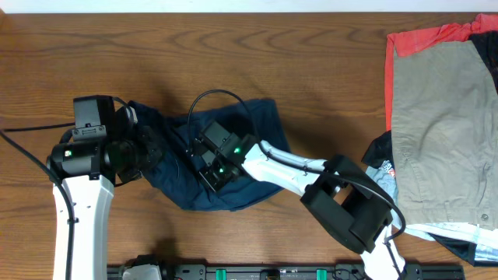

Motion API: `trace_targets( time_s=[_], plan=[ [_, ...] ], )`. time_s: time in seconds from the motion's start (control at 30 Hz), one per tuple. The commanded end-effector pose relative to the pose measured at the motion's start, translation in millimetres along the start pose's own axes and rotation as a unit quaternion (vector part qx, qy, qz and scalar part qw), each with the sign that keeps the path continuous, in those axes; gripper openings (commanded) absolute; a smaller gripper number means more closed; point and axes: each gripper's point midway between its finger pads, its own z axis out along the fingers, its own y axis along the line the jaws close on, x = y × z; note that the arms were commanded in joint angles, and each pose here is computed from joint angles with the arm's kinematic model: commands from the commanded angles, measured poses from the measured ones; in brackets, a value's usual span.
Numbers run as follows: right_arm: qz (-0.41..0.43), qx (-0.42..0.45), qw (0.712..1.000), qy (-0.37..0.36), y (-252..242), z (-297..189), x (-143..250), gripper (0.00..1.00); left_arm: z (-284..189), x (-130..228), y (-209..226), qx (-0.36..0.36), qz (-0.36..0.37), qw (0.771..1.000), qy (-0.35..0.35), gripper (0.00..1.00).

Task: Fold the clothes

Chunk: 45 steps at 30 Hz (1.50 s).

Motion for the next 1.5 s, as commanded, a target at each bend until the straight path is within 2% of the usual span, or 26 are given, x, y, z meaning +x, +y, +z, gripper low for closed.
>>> trace_targets(
  time_s=[0.0,0.17,0.27,0.4,0.47,0.67,1.03,1.33,1.4,1.47],
  plan=[
    [0.039,0.077,0.995,-0.047,-45.3,-45.8,-27.6,0.26,-3.0,-0.3,-5.5,0.011,0.009,1.000,0.000,0.06],
    [0.107,0.191,0.972,-0.088,-121.3,-122.2,-33.8,0.29,-3.0,-0.3,-5.5,0.011,0.009,1.000,0.000,0.06],
    [0.136,0.236,0.960,-0.064,-164.3,-146.5,-13.9,0.27,-3.0,-0.3,-5.5,0.012,0.009,1.000,0.000,0.06],
    [0.189,0.266,0.945,-0.021,-208.7,-159.2,22.2,0.13,-3.0,-0.2,-5.7,0.012,0.009,1.000,0.000,0.06],
    [0.210,0.264,0.942,-0.009,-219.9,-158.4,36.1,0.12,-3.0,0.7,-7.5,0.017,0.007,1.000,0.003,0.06],
    [0.217,0.250,0.944,0.019,-218.4,-139.1,59.5,0.13,0.8,7.4,-30.0,0.050,0.014,0.999,0.015,0.06],
    [0.195,0.200,0.960,0.036,-181.6,-91.4,79.4,0.11,13.4,30.1,-96.3,0.106,0.069,0.992,0.020,0.07],
    [0.190,0.204,0.960,0.040,-166.2,-83.5,79.0,0.12,65.0,63.9,-130.9,0.094,0.124,0.985,0.077,0.08],
    [0.199,0.213,0.956,0.039,-169.9,-85.5,80.4,0.17,79.1,68.9,-133.9,0.088,0.131,0.983,0.090,0.09],
    [0.219,0.231,0.947,0.038,-178.5,-92.0,83.7,0.26,91.9,71.5,-135.6,0.083,0.134,0.983,0.099,0.17]
  ],
)
